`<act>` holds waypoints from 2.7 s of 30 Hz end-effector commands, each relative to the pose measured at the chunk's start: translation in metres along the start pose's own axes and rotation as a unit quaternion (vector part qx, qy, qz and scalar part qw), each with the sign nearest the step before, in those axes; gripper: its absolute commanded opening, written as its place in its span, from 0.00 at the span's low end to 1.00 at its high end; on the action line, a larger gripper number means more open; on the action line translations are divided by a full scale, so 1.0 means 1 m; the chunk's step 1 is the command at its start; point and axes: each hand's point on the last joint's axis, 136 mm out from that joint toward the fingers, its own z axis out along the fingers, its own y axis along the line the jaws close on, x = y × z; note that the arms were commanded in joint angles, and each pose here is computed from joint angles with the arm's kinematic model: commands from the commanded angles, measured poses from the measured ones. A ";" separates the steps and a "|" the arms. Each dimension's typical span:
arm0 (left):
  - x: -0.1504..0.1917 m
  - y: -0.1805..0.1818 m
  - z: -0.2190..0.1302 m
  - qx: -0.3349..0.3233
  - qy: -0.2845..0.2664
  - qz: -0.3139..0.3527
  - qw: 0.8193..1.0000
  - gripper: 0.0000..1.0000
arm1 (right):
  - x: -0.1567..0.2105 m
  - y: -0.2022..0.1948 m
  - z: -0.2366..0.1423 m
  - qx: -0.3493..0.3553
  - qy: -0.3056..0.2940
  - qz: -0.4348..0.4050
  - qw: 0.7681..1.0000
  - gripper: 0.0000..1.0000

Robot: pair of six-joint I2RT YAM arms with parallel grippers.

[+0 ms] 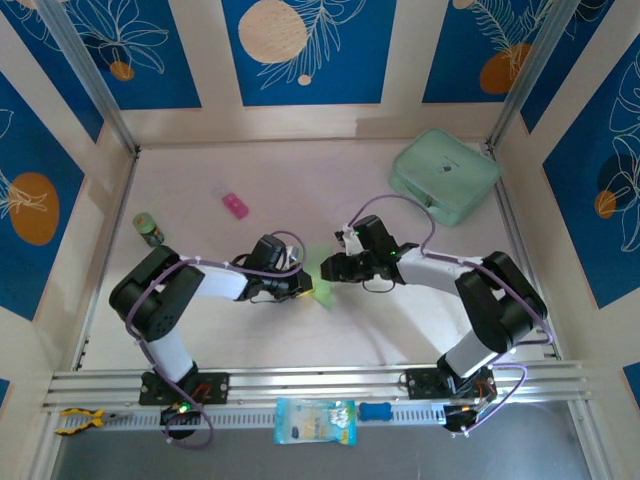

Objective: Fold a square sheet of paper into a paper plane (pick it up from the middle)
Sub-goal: Third fold the triangle at the center of the table.

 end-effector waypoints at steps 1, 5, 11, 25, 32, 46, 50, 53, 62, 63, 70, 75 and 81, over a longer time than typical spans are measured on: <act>0.007 0.029 0.005 -0.048 0.012 -0.014 0.999 0.00 | 0.025 0.013 -0.002 -0.039 0.050 0.030 0.998 0.34; 0.007 0.029 0.006 -0.047 0.013 -0.014 0.999 0.00 | 0.041 0.023 0.005 -0.043 0.082 0.037 0.995 0.18; 0.007 0.028 0.006 -0.047 0.014 -0.014 0.999 0.00 | 0.053 0.022 0.019 -0.023 0.108 0.039 0.993 0.08; 0.007 0.027 0.006 -0.046 0.015 -0.013 0.999 0.00 | 0.062 0.003 0.040 0.058 0.140 0.033 0.988 0.07; 0.006 0.028 0.007 -0.046 0.016 -0.014 0.999 0.00 | 0.070 -0.012 0.038 0.080 0.142 0.045 0.986 0.07; 0.006 0.031 0.006 -0.049 0.016 -0.016 0.999 0.00 | 0.087 -0.027 0.027 0.078 0.141 0.075 0.984 0.07; 0.006 0.032 0.006 -0.050 0.016 -0.017 0.999 0.00 | 0.091 -0.029 0.023 0.071 0.139 0.086 0.984 0.08; 0.007 0.032 0.006 -0.049 0.016 -0.018 0.998 0.00 | 0.092 -0.028 0.019 0.065 0.136 0.093 0.984 0.08; 0.007 0.032 0.006 -0.049 0.017 -0.018 0.998 0.00 | 0.064 0.010 0.011 0.008 0.111 0.065 0.992 0.08; 0.007 0.032 0.006 -0.048 0.017 -0.018 0.999 0.00 | 0.062 0.013 0.014 0.001 0.112 0.064 0.992 0.08; 0.008 0.032 0.007 -0.047 0.019 -0.019 0.999 0.00 | 0.071 0.002 0.038 0.024 0.142 0.086 0.986 0.09; 0.007 0.032 0.007 -0.047 0.019 -0.018 0.999 0.00 | 0.090 -0.017 0.037 0.035 0.155 0.110 0.981 0.08; 0.007 0.035 0.007 -0.049 0.019 -0.021 0.998 0.00 | 0.106 -0.019 0.022 -0.005 0.158 0.127 0.979 0.09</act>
